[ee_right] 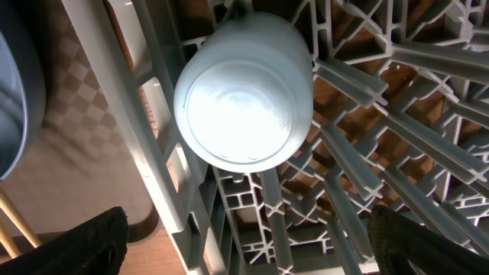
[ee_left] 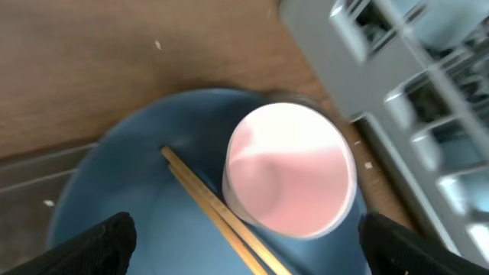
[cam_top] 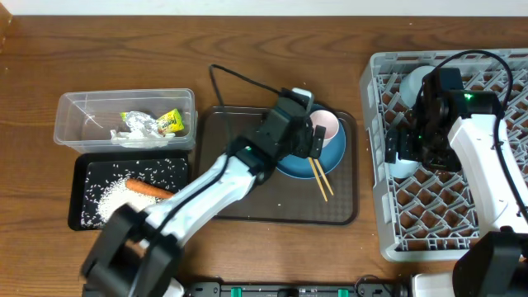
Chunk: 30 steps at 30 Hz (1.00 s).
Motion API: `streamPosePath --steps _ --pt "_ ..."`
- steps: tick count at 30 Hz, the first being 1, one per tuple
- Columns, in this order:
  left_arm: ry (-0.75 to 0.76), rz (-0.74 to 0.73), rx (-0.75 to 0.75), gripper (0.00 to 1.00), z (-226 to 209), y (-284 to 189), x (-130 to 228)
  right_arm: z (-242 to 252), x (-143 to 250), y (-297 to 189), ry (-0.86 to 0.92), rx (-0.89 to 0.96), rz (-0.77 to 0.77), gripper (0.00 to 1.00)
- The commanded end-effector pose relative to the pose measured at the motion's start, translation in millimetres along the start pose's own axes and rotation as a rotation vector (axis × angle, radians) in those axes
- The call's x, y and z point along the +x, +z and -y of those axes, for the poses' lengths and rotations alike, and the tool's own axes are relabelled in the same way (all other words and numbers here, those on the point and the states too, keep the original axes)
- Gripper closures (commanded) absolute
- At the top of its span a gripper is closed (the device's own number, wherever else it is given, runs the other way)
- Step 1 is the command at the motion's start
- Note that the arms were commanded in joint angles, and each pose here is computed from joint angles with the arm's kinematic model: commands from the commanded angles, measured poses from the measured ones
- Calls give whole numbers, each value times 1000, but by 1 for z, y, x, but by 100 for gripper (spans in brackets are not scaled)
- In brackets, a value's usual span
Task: Sort waste into correct bins and load items into the dishwasher rack
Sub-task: 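Move the left gripper to the pink cup on the blue plate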
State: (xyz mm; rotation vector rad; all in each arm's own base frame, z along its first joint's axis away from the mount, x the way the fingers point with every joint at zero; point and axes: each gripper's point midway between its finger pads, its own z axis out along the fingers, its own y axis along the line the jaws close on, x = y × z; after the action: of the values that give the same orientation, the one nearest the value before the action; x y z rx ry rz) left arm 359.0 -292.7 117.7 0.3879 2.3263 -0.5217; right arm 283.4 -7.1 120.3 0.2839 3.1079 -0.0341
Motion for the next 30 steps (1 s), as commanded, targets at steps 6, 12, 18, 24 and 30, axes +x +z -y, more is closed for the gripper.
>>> streamPosePath --steps 6,12,18,24,30 --pt "14 -37 -4 13 -3 24 16 4 1 2 4 12 -7 1" --pt "14 -82 -20 43 -7 23 27 4 1 2 4 12 -7 1" --pt "14 -98 -26 44 -9 23 31 4 1 2 4 12 -7 1" --pt "14 -104 -28 44 -9 23 32 4 1 2 4 12 -7 1" --pt "14 -103 -28 44 -9 23 32 4 1 2 4 12 -7 1"
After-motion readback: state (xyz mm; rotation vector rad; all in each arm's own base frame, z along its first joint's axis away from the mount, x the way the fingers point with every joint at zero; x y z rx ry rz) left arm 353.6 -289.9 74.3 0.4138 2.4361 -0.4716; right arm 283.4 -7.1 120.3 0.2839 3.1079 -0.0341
